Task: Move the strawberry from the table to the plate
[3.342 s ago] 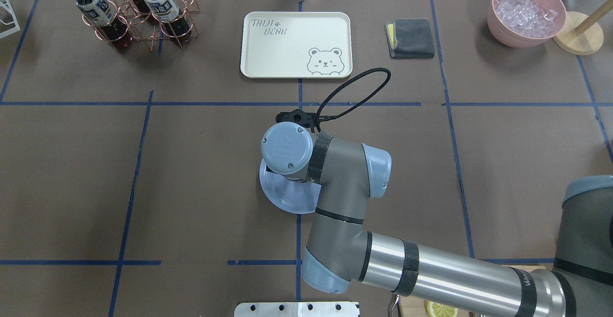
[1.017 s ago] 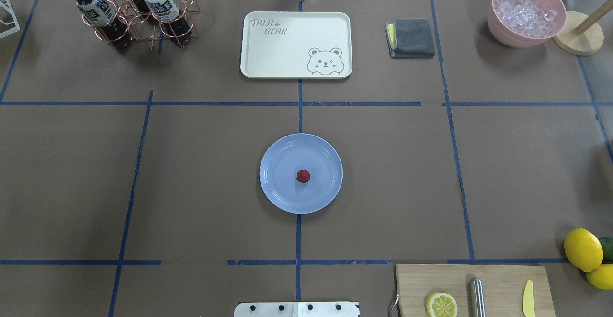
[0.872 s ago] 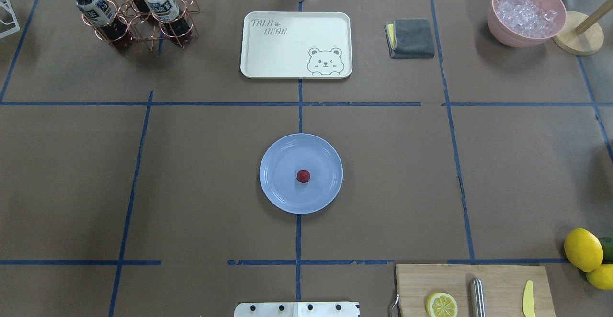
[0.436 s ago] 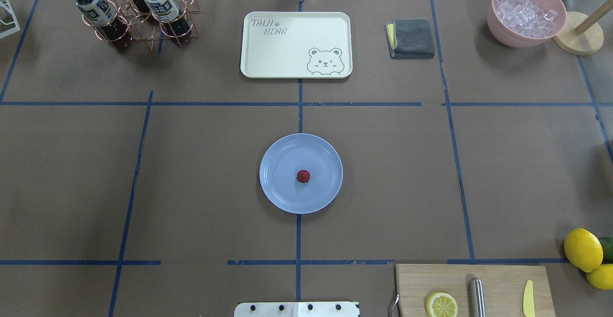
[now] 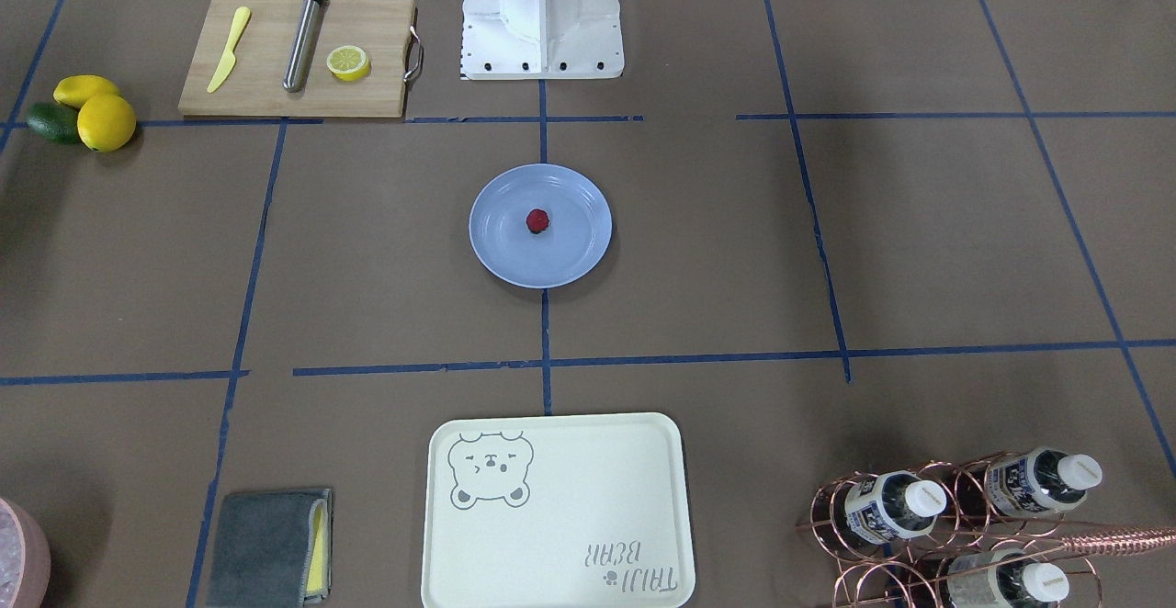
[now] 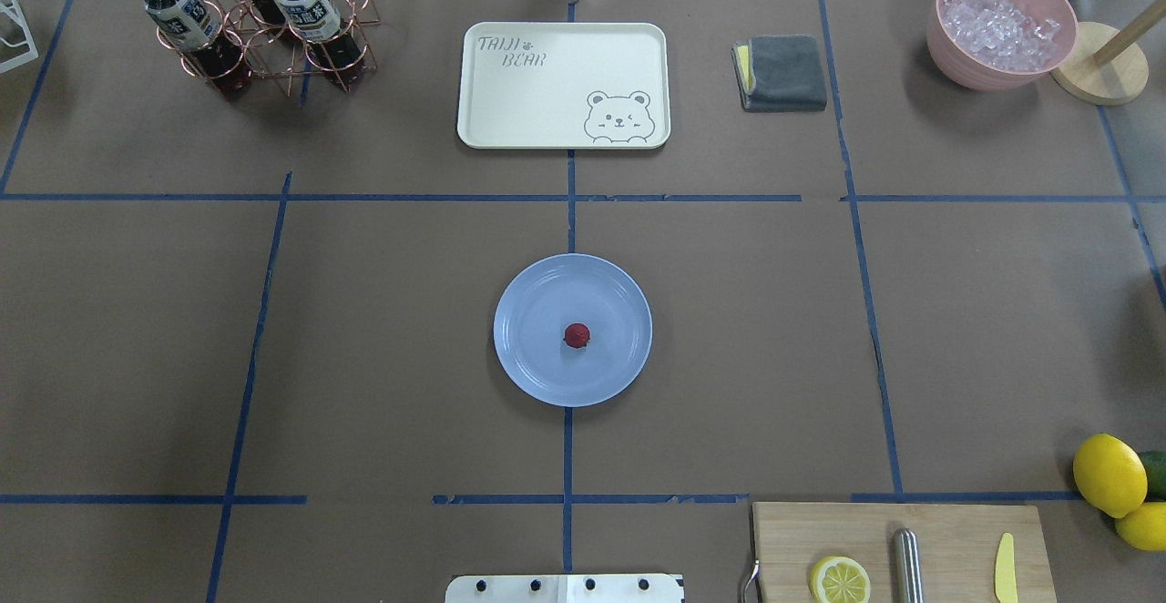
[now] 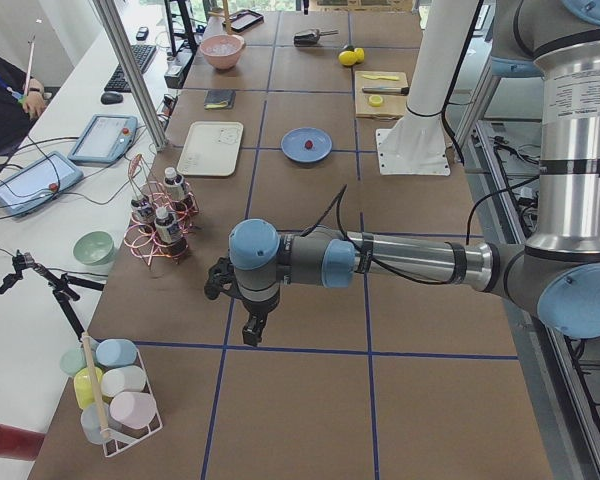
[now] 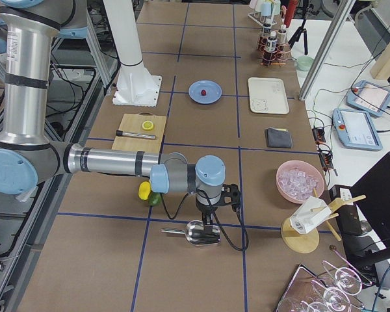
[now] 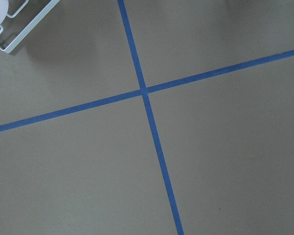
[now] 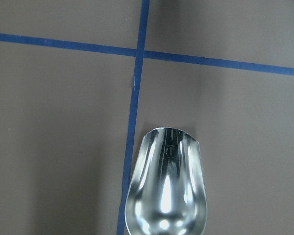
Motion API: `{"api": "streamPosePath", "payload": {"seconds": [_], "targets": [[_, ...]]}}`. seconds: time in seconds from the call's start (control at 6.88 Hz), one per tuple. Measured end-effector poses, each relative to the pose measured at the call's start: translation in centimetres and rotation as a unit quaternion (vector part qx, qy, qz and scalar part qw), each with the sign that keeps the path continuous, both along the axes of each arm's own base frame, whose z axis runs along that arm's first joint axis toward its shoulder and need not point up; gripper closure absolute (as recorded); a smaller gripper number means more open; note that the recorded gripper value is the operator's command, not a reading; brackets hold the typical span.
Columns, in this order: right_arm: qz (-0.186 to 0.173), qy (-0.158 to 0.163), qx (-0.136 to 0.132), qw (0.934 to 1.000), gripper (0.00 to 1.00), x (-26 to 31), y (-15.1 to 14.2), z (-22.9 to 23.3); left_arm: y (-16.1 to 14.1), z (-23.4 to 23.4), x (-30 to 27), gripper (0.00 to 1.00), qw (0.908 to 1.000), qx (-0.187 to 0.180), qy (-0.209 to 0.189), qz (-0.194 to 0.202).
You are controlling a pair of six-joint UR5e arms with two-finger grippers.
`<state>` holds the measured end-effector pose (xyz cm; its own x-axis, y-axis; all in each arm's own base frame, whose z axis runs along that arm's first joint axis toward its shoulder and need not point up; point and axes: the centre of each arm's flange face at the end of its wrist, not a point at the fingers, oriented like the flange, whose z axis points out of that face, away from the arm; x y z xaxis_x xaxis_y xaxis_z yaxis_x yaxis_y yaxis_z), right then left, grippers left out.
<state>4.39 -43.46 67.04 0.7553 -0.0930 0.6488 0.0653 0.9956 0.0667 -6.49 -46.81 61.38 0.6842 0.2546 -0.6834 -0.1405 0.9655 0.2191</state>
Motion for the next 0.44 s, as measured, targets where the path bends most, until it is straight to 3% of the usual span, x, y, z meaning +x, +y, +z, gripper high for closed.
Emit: {"api": "streamPosePath", "payload": {"seconds": [0.44], "targets": [[0.001, 0.0, -0.001, 1.0, 0.0, 0.07, 0.21, 0.06, 0.01, 0.25, -0.01, 0.0, 1.0, -0.002, -0.001, 0.0]]}}
